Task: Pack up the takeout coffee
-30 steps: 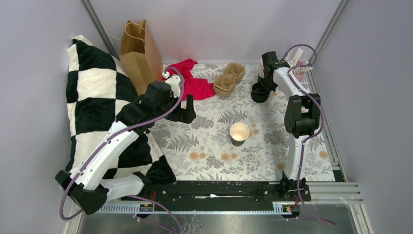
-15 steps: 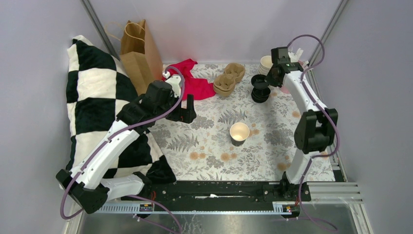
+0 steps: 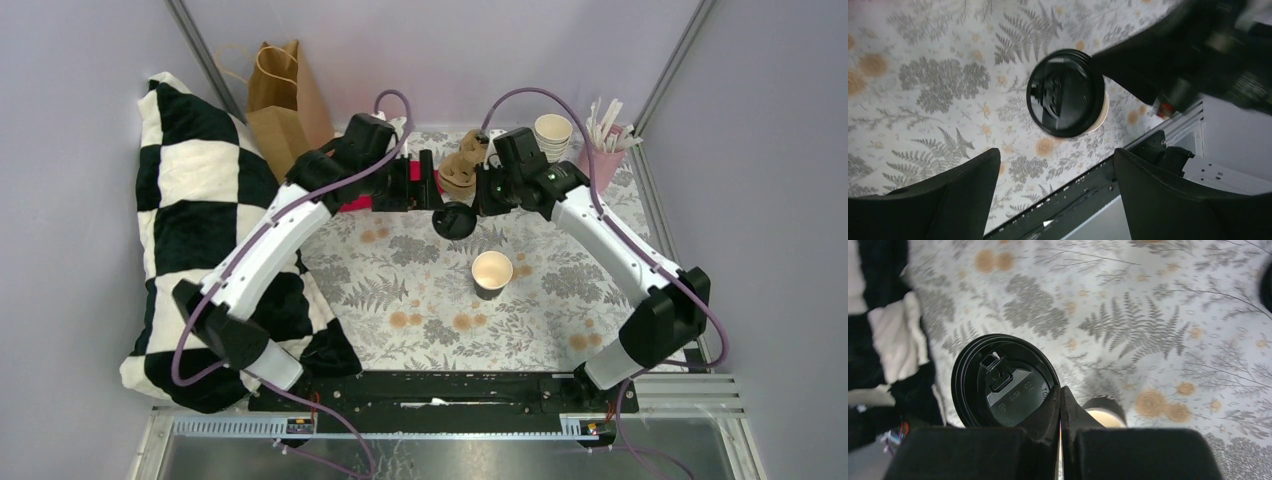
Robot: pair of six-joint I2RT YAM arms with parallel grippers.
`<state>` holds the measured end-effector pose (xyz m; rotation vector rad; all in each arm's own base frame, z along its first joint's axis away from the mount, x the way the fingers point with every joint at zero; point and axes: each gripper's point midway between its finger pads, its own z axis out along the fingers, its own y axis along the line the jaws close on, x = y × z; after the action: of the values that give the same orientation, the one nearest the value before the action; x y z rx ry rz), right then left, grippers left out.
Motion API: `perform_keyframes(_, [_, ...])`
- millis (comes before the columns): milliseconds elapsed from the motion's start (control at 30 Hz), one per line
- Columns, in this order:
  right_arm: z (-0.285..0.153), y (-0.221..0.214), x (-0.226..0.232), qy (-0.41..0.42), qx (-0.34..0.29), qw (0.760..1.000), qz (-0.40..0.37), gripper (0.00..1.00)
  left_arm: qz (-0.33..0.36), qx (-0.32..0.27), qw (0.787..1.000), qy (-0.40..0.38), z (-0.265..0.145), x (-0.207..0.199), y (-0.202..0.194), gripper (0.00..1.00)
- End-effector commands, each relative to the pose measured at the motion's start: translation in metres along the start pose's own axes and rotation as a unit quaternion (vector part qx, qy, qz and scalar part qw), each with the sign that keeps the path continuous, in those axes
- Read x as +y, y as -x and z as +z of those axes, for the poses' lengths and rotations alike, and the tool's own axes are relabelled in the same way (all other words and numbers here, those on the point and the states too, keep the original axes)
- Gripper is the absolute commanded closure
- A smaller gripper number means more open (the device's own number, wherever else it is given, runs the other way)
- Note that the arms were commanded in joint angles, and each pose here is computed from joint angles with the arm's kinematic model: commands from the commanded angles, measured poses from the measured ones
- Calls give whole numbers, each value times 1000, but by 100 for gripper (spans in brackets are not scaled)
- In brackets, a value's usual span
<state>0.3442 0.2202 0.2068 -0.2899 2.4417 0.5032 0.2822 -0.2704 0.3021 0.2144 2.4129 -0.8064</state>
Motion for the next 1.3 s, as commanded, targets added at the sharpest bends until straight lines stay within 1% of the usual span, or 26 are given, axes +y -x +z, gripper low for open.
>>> perform_keyframes(0, [-44,12,39,48,-34,997,-42,100,-56,48,997,1,13,-2,-14,16])
perform_keyframes(200, [-51,7,55,62,-32,997,-40,100,-51,45,997,35,22,13,-21,23])
perform_keyframes(300, [-51,3,53,51,-27,997,-45,100,-49,45,997,42,27,14,-21,35])
perform_keyframes(367, [-51,1,52,47,-24,997,-49,100,-46,49,997,39,32,11,-23,47])
perform_keyframes(433, [-52,-2,53,50,-20,997,-53,100,-42,57,997,40,37,9,-28,55])
perform_keyframes(467, [-52,-2,53,50,-19,997,-54,100,-41,60,996,42,39,9,-30,58])
perform_keyframes(567, [-54,-4,53,50,-17,997,-60,100,-39,66,996,50,43,11,-36,59])
perform_keyframes(700, [-55,-5,53,51,-17,997,-62,100,-34,65,996,54,44,11,-37,67])
perform_keyframes(767, [-56,-6,55,55,-17,996,-62,100,-33,67,996,55,45,11,-39,71])
perform_keyframes(833, [-57,-7,56,57,-18,996,-62,100,-32,69,996,57,45,12,-40,80])
perform_keyframes(900, [-57,-8,57,59,-17,996,-62,100,-32,68,995,59,45,13,-42,83])
perform_keyframes(1033, [-59,-9,58,61,-18,996,-65,100,-33,72,995,61,45,14,-45,98])
perform_keyframes(1100, [-62,-9,59,62,-15,996,-67,100,-33,71,995,63,45,15,-44,100])
perform_keyframes(1133, [-64,-9,60,65,-15,995,-70,96,-31,67,995,64,44,14,-43,100])
perform_keyframes(1167, [-67,-9,60,66,-14,995,-71,87,-31,64,995,64,44,14,-41,100])
perform_keyframes(1267, [-80,-3,62,66,-24,995,-71,55,-29,51,997,49,39,8,-33,100])
